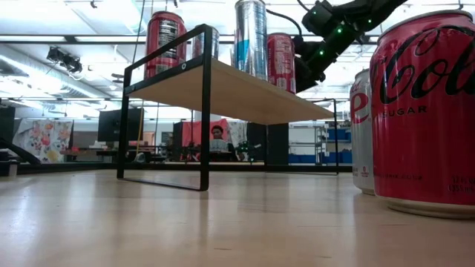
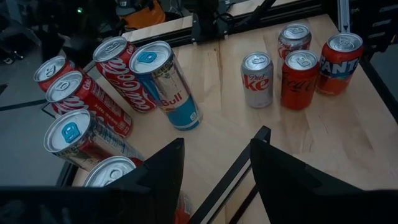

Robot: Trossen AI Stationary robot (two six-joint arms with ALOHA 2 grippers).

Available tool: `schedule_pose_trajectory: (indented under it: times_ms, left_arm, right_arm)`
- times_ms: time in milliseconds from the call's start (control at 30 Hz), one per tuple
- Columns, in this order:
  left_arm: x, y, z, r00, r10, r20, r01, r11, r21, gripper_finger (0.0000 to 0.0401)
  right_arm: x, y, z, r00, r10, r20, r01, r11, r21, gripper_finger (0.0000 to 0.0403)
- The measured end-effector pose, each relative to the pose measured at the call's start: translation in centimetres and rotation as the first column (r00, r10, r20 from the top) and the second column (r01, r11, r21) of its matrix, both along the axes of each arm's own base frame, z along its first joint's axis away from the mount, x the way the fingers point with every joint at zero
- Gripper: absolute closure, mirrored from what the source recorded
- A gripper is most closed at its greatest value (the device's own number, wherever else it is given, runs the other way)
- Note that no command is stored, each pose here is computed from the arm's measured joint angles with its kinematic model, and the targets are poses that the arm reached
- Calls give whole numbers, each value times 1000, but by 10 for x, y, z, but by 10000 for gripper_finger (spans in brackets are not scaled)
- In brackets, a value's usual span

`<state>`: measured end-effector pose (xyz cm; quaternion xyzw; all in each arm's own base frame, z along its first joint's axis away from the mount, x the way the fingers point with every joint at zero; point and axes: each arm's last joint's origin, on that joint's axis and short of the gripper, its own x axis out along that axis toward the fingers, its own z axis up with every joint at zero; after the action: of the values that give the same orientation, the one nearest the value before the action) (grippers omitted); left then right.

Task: Place canned beverage on shelf
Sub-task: Put the top red soda can on the shelf

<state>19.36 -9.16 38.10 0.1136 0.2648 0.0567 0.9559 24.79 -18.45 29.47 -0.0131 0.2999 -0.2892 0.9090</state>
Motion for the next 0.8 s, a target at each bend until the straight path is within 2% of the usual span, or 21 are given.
schedule_pose_trajectory:
  times_ms: [100, 367, 800]
  left_arm:
    - [0, 0, 0, 1000, 0, 0, 0, 1000, -1, 209]
    - [0, 0, 0, 1000, 0, 0, 0, 1000, -1, 209]
    - [0, 0, 0, 1000, 0, 1, 0, 1000, -2, 209]
  right_arm:
    - [-2, -4, -4, 998, 36, 49, -36, 999, 0, 51]
    - [-1, 1, -22, 994, 90, 59, -92, 995, 28, 51]
    - [9, 13, -21, 987, 151, 60, -152, 988, 14, 51]
